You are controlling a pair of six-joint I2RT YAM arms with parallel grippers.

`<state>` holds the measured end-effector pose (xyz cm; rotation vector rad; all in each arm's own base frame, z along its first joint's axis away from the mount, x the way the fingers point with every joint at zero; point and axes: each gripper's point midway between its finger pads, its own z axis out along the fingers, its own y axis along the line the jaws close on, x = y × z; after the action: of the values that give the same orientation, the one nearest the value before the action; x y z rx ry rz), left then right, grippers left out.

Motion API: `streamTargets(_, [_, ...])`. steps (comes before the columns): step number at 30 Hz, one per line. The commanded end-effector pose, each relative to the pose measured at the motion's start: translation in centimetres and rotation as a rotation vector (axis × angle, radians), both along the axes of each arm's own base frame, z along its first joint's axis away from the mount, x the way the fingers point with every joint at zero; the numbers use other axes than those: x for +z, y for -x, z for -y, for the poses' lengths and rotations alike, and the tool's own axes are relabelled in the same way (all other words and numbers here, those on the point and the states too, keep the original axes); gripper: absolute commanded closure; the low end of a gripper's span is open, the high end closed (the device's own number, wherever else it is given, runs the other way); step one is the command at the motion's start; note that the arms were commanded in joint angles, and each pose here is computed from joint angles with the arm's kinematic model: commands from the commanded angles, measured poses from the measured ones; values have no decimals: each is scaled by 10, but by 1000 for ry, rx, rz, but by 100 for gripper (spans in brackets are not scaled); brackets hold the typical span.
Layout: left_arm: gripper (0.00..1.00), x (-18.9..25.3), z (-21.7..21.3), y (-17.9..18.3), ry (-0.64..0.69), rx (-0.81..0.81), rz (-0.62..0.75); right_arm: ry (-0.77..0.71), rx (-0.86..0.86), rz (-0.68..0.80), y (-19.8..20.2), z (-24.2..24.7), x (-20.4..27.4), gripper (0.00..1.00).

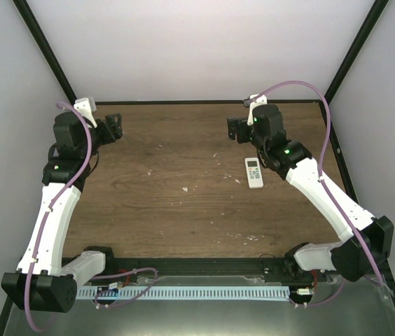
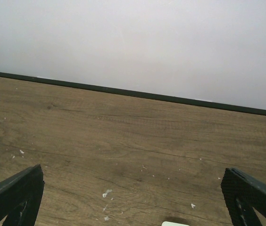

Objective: Load the batteries into the remote control

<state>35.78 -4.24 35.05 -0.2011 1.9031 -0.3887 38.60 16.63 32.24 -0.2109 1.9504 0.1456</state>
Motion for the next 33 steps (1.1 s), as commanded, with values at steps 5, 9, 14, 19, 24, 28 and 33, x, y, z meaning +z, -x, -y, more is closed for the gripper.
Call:
streamTargets(5, [27,4,-2,3,0,6,19,-7,11,29,3,0,12,0])
streamTargets(9, [27,3,-2,2,1,6,17,-5,13,26,3,-1,12,0])
streamTargets(14, [27,3,-2,2,3,4,18,-1,15,23,2,-1,10,0])
streamTargets(19, [27,1,-2,2,2,5,14,-1,16,25,2,-1,11,0])
streamTargets(24, [27,1,-2,2,0,4,15,-1,16,21,2,-2,9,0])
streamTargets(28, [27,2,-1,2,0,1,21,0,15,24,1,-2,10,0])
streamTargets(33, [27,5,-1,2,-4,0,31,0,16,24,1,-2,10,0])
